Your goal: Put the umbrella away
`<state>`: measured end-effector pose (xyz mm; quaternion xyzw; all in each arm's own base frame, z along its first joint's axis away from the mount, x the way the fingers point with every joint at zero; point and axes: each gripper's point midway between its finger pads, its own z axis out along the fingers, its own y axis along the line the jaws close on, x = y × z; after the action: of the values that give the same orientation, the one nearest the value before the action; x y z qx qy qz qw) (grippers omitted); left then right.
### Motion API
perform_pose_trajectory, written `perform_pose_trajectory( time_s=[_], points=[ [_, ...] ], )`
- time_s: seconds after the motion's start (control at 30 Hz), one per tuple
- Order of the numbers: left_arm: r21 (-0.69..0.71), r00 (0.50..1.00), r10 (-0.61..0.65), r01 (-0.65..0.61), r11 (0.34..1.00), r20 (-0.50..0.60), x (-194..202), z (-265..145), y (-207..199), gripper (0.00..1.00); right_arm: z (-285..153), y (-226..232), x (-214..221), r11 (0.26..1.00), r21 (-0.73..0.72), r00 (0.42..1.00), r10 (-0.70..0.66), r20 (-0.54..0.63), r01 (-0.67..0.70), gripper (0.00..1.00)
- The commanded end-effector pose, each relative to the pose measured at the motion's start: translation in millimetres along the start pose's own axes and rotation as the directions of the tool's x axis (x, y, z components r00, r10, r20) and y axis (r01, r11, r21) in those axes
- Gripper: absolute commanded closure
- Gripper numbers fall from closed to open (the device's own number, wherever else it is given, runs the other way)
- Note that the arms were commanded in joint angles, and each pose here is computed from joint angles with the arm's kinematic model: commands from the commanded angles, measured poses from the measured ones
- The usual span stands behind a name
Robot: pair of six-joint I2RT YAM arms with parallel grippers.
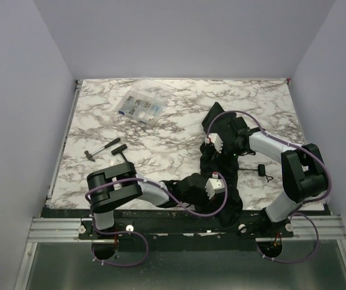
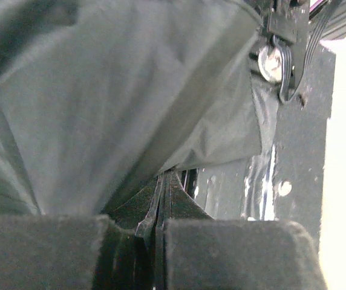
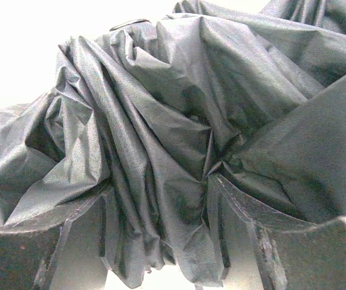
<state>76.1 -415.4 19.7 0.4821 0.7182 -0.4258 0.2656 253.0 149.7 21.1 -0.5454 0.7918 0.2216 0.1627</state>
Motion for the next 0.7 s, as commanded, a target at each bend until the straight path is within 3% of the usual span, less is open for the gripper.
perform_pose_trajectory(
  time_s=[0.0,0.2,0.43,0.67],
  points=[
    [-0.367,0.99,-0.13,0.143,0.919,0.06,-20,-1,103,1.0,8,53,31,0.969,-0.222,0.991,0.088,-0.102,-0.109,0.43],
    [-0.538,0.958,-0.262,0.282,0.794,0.116,-22,-9,155,1.0,-6,74,28,0.952,-0.289,0.992,0.076,-0.098,-0.101,0.45],
    [-0.663,0.919,-0.336,0.385,0.642,0.208,-19,-35,198,1.0,-28,64,3,0.972,-0.231,0.998,0.035,-0.044,-0.045,0.38],
    [-0.509,0.932,-0.298,0.363,0.781,0.207,-31,-13,178,1.0,-51,40,-38,0.989,-0.146,0.999,-0.011,0.031,0.016,0.26]
  ],
)
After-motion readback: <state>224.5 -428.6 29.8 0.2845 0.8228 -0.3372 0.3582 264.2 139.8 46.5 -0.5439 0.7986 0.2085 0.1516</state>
